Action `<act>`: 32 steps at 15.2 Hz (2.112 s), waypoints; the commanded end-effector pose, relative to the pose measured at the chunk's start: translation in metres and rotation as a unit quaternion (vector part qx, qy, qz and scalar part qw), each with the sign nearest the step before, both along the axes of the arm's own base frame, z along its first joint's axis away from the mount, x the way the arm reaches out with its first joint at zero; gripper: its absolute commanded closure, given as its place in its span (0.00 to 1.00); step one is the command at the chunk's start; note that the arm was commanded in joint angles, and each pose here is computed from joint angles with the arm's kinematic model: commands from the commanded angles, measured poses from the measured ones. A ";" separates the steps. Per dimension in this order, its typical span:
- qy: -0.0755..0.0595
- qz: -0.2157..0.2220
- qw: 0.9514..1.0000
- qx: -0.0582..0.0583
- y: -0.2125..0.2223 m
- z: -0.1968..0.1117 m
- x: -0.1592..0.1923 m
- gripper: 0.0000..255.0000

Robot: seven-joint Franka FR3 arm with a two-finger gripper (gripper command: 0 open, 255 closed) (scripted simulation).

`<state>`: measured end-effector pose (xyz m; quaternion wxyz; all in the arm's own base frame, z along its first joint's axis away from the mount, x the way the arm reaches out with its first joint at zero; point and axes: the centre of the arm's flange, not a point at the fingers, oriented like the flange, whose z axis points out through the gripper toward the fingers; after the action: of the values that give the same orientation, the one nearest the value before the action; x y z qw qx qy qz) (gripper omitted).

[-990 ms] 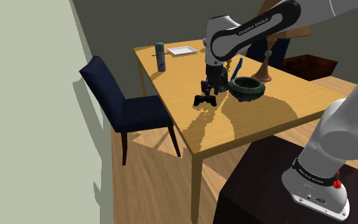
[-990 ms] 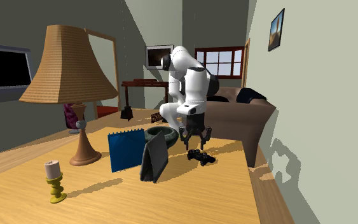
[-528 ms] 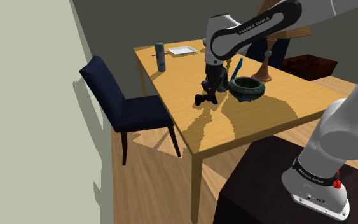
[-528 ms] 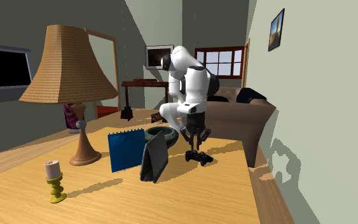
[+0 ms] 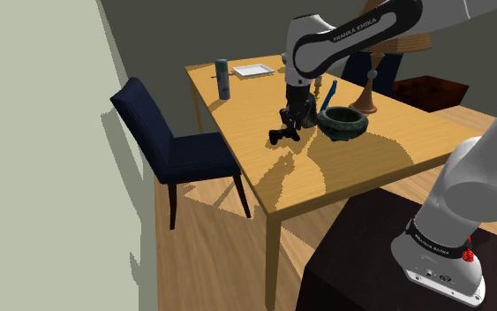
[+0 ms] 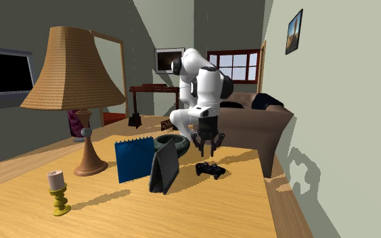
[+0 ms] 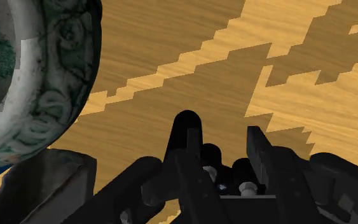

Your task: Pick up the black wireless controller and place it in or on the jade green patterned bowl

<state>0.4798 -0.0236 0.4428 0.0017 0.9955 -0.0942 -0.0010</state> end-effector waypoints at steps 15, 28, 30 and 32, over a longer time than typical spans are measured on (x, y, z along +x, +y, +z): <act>0.067 0.111 0.990 -0.045 -0.016 -0.050 0.048 0.00; 0.067 0.111 0.990 -0.045 -0.016 -0.050 0.048 1.00; 0.067 0.111 0.990 -0.045 -0.016 -0.045 0.048 1.00; 0.067 0.111 0.990 -0.045 -0.016 -0.034 0.048 1.00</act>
<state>0.5266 -0.0386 0.4034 0.0528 0.9964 0.0175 -0.0636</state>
